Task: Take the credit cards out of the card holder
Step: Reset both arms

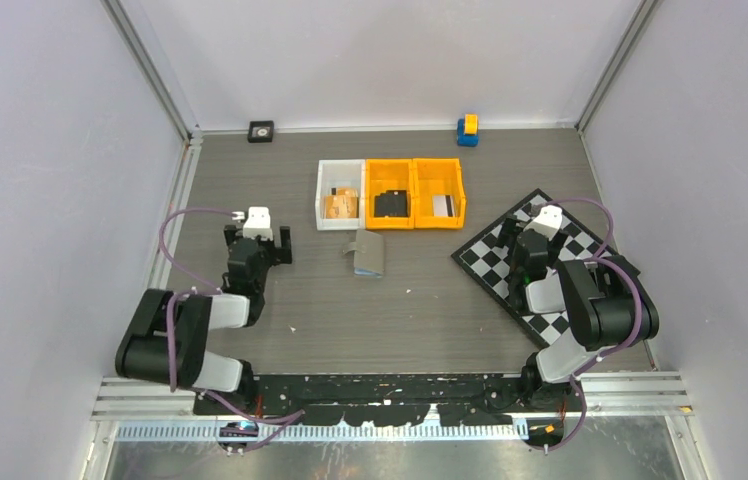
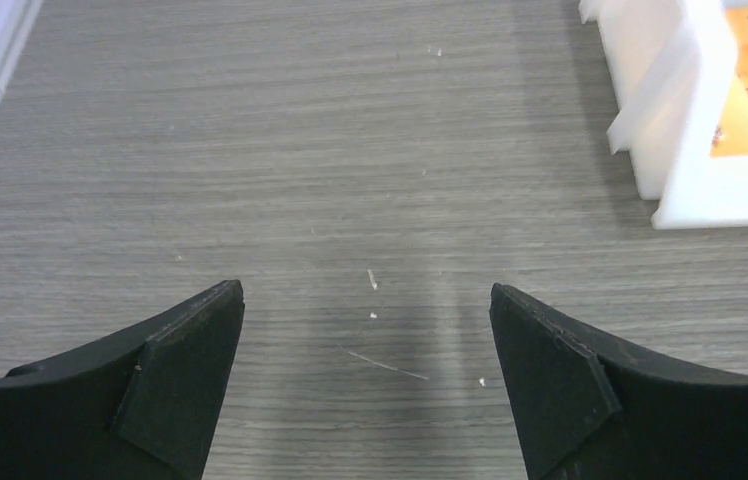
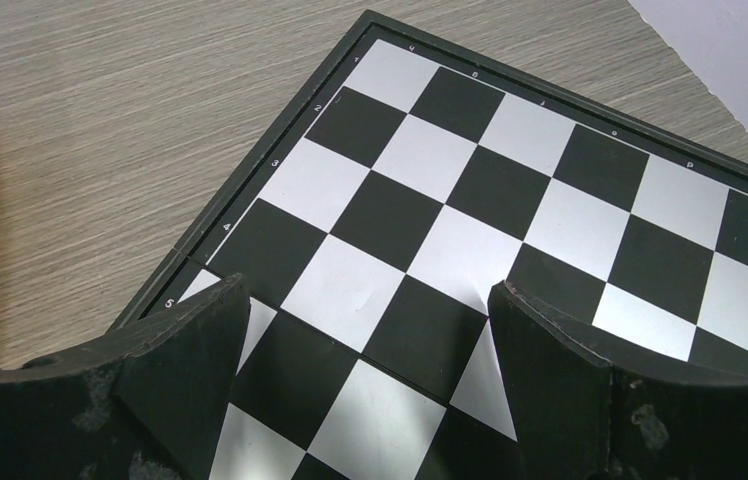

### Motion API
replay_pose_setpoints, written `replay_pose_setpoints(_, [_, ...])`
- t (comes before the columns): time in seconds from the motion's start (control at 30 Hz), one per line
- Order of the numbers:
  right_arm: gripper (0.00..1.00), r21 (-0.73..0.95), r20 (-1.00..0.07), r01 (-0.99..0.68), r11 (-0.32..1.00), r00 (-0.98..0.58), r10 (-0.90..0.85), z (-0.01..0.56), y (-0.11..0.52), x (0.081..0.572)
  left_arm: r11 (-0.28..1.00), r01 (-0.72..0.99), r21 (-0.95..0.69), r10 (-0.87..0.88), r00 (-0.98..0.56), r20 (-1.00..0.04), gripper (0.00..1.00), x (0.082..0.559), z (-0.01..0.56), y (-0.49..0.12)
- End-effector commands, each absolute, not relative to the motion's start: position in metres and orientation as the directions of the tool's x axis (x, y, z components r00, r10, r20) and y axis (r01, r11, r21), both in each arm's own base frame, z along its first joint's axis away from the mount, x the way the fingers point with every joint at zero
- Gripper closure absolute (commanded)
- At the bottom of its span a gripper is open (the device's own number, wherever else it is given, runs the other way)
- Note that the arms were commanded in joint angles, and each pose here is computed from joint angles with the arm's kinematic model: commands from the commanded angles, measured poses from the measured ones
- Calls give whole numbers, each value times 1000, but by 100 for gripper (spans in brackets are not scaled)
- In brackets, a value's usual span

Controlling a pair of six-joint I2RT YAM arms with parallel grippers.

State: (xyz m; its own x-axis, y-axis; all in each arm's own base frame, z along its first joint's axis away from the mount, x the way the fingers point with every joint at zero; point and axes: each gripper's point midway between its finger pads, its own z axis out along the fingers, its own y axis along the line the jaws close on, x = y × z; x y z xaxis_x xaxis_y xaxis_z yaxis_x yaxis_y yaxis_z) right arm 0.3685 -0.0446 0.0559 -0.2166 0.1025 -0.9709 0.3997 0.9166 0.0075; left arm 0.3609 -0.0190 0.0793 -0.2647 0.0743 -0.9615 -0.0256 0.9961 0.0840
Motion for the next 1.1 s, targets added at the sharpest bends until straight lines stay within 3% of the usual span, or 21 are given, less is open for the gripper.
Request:
replay_pose_setpoints(0.0, [6, 58, -984, 424, 904, -128, 123, 78, -48, 376, 990, -64, 122, 113, -129, -985, 1, 374, 88, -11])
replay_pose_setpoints(0.13, [6, 58, -984, 424, 904, -127, 123, 78, -48, 376, 990, -51, 133, 120, -210, -970, 0, 381, 76, -13])
replay_pose_setpoints(1.07, [6, 57, -984, 425, 903, -128, 122, 78, -48, 376, 989, -89, 119, 97, -222, -970, 0, 388, 76, -5])
